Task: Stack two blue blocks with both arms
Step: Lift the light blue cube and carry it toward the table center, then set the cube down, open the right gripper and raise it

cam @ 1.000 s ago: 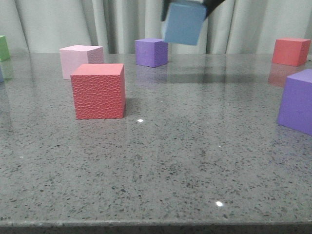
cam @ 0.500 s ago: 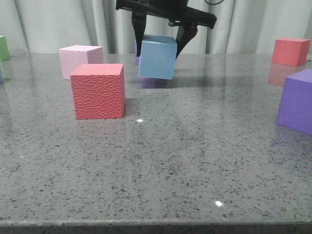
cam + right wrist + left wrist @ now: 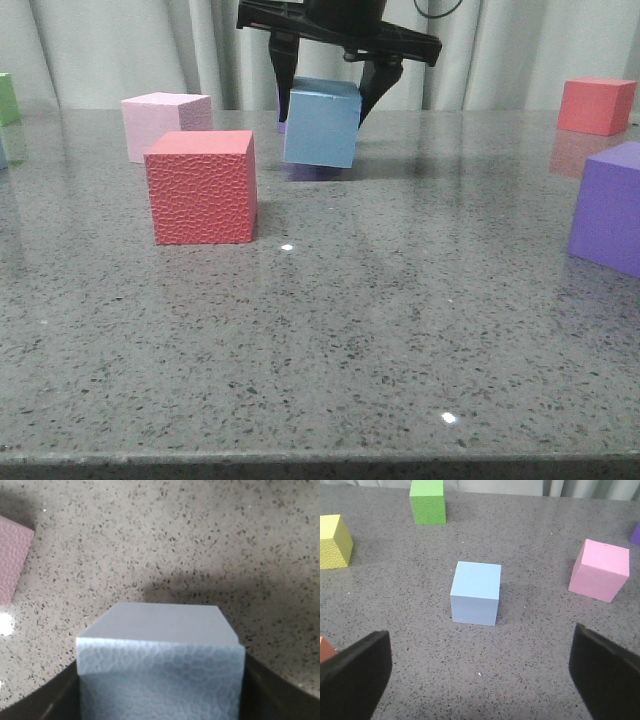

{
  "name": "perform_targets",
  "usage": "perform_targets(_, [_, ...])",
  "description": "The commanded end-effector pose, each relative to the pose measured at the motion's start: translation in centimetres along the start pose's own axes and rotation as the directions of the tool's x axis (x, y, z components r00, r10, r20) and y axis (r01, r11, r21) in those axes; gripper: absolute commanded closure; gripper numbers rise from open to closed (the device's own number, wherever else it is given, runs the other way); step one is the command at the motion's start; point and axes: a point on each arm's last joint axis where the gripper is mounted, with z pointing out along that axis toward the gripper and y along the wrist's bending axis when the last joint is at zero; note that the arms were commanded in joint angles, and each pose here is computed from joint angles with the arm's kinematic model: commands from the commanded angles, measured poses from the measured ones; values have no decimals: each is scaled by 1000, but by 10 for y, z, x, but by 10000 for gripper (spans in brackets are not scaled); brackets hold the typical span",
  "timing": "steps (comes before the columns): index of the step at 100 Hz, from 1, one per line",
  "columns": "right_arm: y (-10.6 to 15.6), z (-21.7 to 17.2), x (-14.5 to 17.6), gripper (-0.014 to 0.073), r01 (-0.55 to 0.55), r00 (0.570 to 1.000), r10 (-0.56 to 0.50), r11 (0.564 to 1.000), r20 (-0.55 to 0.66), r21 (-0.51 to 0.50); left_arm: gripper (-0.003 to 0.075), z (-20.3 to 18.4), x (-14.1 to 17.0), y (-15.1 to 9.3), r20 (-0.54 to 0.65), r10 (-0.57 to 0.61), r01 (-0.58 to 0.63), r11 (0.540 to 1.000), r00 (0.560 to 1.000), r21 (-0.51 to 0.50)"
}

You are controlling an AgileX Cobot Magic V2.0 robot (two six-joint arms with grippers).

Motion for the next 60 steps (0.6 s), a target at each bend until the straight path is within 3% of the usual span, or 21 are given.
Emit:
perform_targets(1, [6,-44,-9,182,9,992,-1,998,122,-64,29,-8,-16,-1,102,-15,14,1000,995,14])
perform_targets(21, [6,-44,-8,9,8,993,0,998,115,-65,29,-8,-16,-1,102,-15,14,1000,995,14])
perform_targets(60, [8,-69,-9,11,35,985,-19,995,170,-91,29,-7,-16,-1,101,-24,23,1000,995,15])
